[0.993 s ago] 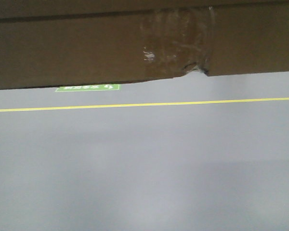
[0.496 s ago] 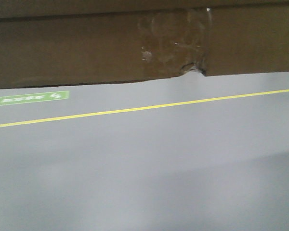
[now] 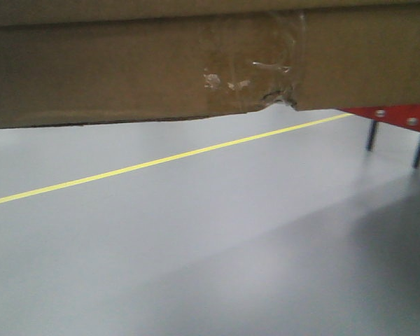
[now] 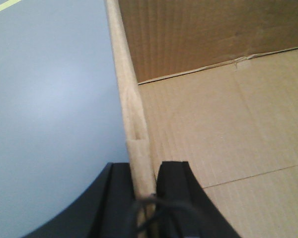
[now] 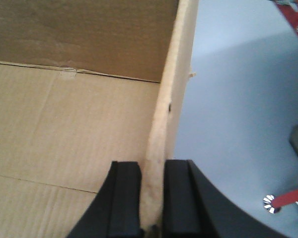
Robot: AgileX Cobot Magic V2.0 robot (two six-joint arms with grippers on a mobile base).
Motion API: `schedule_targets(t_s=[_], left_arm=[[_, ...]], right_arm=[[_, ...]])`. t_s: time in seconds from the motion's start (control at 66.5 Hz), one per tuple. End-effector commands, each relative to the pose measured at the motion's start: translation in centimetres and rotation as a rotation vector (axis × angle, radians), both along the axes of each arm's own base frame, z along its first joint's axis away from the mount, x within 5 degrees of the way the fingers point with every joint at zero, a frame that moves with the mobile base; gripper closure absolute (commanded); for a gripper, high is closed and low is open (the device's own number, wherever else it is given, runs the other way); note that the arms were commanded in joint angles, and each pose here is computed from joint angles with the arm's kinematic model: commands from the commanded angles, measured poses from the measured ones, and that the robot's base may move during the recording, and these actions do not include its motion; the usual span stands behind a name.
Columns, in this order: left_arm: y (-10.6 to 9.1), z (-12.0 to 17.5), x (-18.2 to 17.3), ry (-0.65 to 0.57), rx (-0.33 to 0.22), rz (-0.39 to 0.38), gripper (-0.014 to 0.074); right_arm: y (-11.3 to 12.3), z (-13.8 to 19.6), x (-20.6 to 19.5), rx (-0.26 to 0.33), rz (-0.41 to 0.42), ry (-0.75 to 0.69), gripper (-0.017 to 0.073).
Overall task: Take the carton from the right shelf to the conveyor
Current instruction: 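Carry the carton with both grippers over the red-framed conveyor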
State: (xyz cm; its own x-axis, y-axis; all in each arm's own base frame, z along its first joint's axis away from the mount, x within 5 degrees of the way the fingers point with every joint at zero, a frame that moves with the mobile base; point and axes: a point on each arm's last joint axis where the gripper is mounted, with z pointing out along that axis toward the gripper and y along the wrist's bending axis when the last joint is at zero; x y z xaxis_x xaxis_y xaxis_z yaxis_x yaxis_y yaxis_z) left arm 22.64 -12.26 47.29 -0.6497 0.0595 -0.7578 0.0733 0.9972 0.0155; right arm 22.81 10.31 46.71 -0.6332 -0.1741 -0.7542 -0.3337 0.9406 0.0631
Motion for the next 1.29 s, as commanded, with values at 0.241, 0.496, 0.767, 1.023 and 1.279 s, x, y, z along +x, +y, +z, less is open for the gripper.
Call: schedule_targets(t_s=[0.241,0.496,0.767,1.023,1.279], left_arm=[[-0.1,0.7,0.0,-0.07,0.014,-0.015,0.0611],[0.4,0.9,0.2,-0.105,0.061,0.011,0.0611],[0.5,1.0,0.2,-0.111,0.07,0.015,0.0611],[0.8,1.2,0.4,-0.137,0.104,0.035,0.0611],[1.2,1.5,0.5,-0.171,0.15,0.06,0.0611]], right_arm=[[0.3,0.9,-0.2,0.05,0.023,-0.067,0.0627],[0.3,0.9,-0.2,0.052,0.024,-0.066,0.0627],[0.3,0.9,-0.2,0.052,0.024,-0.066,0.0627],[0.3,0.9,-0.2,0.052,0.024,-0.066,0.0627],[0.3,0.9,-0.2,0.052,0.024,-0.066,0.0627]])
